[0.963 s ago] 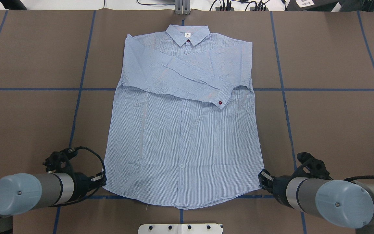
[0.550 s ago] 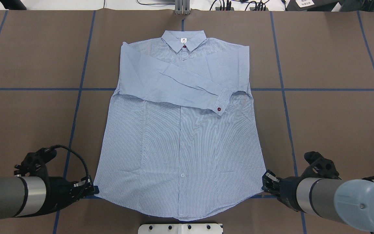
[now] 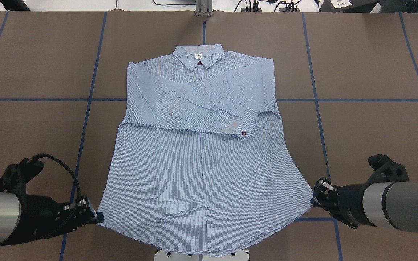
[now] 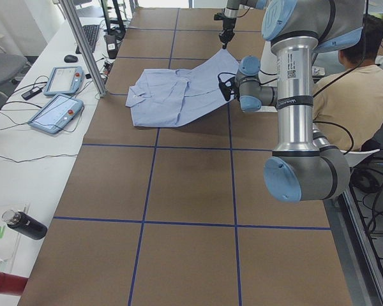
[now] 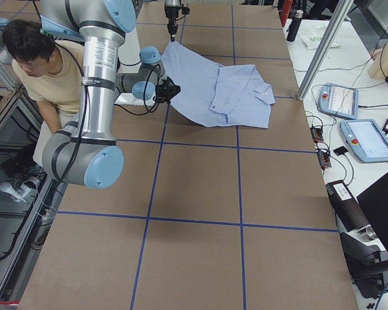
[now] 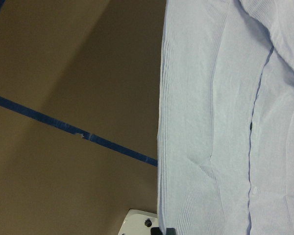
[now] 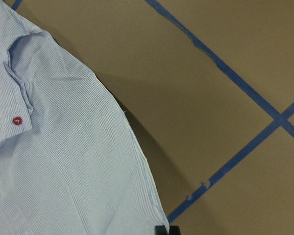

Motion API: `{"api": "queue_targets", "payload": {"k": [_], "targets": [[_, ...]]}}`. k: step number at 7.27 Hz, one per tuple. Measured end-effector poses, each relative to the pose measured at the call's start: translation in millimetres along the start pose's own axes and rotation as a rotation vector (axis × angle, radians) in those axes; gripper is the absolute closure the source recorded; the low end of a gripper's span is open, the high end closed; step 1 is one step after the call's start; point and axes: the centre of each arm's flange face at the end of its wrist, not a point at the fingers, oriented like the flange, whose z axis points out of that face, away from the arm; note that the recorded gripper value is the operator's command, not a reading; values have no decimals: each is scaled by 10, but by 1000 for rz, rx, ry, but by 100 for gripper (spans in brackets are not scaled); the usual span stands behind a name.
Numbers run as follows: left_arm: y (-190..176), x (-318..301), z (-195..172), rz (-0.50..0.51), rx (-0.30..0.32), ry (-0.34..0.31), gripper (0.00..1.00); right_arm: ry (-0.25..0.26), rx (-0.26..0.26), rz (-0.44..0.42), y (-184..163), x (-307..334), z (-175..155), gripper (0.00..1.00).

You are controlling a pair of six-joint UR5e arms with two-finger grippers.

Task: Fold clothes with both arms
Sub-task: 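Lift the hem with both grippers and fold it toward the collar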

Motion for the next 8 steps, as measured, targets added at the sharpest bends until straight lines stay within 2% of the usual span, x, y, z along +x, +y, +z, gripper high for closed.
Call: {"api": "queue_targets", "payload": {"k": [2,4,5,8], "targets": [[-685,383,130,45,90,55,100,3,61,-2,-277,-797,89,100],[-1487,622,246,92,157,40,100,29,116,-21,-668,-1524,74,100],[-1894,679,215,117,210,28,100,37,148,-24,-912,-1806,113,100],[-2872,1028,496,98,307,-10,100,76,232,-47,-1562,-2595,367,100]]}}
